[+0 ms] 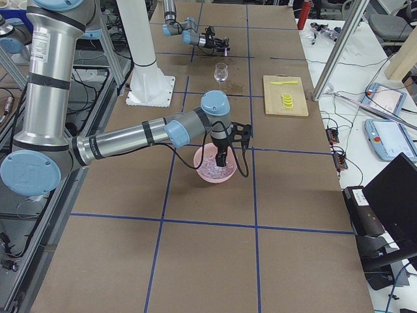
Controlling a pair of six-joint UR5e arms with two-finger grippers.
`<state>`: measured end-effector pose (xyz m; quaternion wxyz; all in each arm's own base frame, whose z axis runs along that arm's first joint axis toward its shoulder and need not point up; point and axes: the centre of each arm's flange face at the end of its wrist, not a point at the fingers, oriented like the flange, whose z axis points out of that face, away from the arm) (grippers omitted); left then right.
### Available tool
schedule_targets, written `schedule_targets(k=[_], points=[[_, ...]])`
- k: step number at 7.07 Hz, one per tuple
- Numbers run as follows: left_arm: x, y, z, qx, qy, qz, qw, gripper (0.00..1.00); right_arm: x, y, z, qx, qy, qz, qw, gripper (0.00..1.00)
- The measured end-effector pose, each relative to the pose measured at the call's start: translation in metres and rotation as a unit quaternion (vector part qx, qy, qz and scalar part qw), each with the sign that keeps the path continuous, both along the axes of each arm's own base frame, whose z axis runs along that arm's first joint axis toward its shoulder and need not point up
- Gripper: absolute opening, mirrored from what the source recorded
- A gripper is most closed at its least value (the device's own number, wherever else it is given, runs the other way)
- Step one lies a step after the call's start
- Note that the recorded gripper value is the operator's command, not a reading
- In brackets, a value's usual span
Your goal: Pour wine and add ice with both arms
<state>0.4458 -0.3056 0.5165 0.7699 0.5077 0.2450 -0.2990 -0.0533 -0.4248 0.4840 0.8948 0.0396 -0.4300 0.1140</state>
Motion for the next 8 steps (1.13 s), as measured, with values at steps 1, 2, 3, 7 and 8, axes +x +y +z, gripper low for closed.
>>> schedule_targets(k=[1, 2, 3, 7, 8], points=[[-0.001, 0.000, -0.003, 0.001, 0.004, -0.001, 1.0000, 0.00, 0.000, 0.000, 0.001, -0.001, 0.000, 0.000, 1.0000, 1.00], [-0.003, -0.001, -0.009, 0.002, 0.010, -0.002, 0.9999, 0.00, 0.000, 0.000, 0.001, -0.001, 0.001, 0.000, 1.0000, 1.00], [-0.007, -0.003, -0.020, 0.004, 0.021, -0.005, 0.9998, 0.00, 0.000, -0.001, 0.002, -0.001, 0.001, 0.000, 1.0000, 1.00], [-0.035, -0.028, -0.076, 0.026, 0.053, -0.017, 0.9981, 0.00, 0.000, -0.001, -0.001, 0.005, -0.001, -0.002, 1.0000, 1.00], [-0.046, -0.032, -0.087, 0.044, 0.053, -0.006, 0.9976, 0.00, -0.001, -0.001, -0.002, 0.006, -0.002, -0.004, 1.0000, 1.00]])
